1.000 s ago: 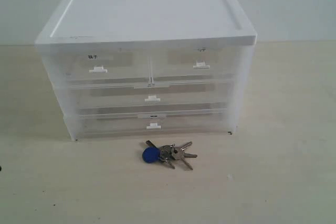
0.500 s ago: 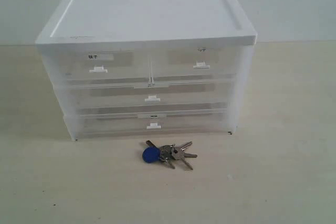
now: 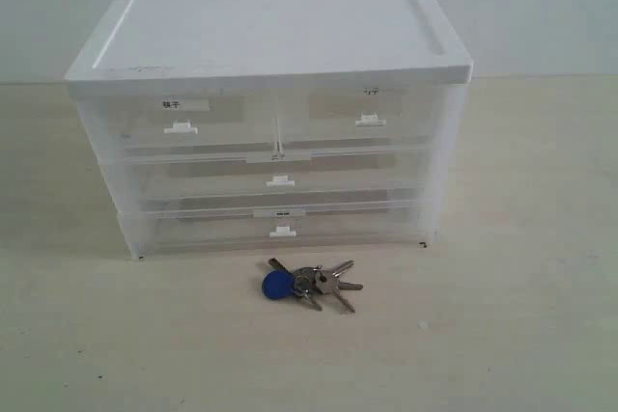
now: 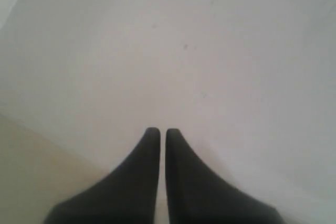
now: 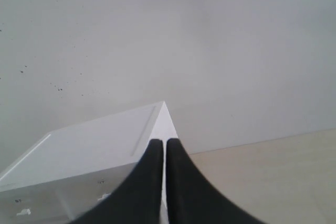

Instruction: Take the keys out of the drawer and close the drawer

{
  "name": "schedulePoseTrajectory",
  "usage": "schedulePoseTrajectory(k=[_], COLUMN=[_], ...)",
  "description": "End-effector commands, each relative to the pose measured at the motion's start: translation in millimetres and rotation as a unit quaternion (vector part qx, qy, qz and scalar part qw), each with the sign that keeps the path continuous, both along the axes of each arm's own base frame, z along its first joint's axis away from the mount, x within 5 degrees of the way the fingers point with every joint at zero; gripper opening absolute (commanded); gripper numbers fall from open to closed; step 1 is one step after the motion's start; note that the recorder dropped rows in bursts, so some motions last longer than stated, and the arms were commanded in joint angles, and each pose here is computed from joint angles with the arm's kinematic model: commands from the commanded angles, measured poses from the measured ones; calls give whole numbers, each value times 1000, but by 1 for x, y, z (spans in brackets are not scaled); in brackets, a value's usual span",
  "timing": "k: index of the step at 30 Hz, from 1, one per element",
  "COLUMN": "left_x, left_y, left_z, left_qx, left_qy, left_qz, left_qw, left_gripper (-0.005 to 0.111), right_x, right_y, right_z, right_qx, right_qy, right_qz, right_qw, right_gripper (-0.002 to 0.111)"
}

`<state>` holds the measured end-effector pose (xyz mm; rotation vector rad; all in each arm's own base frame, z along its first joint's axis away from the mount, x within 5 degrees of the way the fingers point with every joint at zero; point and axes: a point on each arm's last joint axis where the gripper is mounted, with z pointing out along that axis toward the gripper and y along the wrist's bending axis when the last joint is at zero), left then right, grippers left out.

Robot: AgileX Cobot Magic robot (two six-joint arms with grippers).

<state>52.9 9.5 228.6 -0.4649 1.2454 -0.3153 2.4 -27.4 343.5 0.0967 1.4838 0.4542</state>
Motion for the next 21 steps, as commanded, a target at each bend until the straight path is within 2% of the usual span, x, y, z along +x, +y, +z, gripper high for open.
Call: schedulePoseTrajectory(k=[1,4,6,13,14,16,18,21], left_x=[3,3,2,2,2,1,1,2], left_y=[-2,-4,-5,-5,-5,-2,-2,-5], left_z=[-23,-34,-39,-41,-41,-41,-41,-41], left_qx=[168,252,272,263,275,339,379,345], left_qy=[149,213,239,249,251,260,261,251], left_qz=[12,-3,-14,-20,-19,-8,-8,-31], left_qw=[974,944,932,932,928,904,888,904], left_gripper=[5,5,5,5,5,5,5,5], right_x=[-1,-1,-1,-1,-1,-1,-1,-1], right_y=[-1,-1,-1,-1,-1,-1,-1,-1], right_z=[1,1,1,1,1,1,1,1], right_qx=[-1,-1,-1,-1,-1,-1,-1,-1], right_qy=[-5,-5,-5,-5,-5,-5,-5,-5], right_qz=[-1,-1,-1,-1,-1,-1,-1,-1], right_qw=[1000,1000,1000,1000,1000,1000,1000,1000], right_gripper=[0,0,0,0,0,0,0,0])
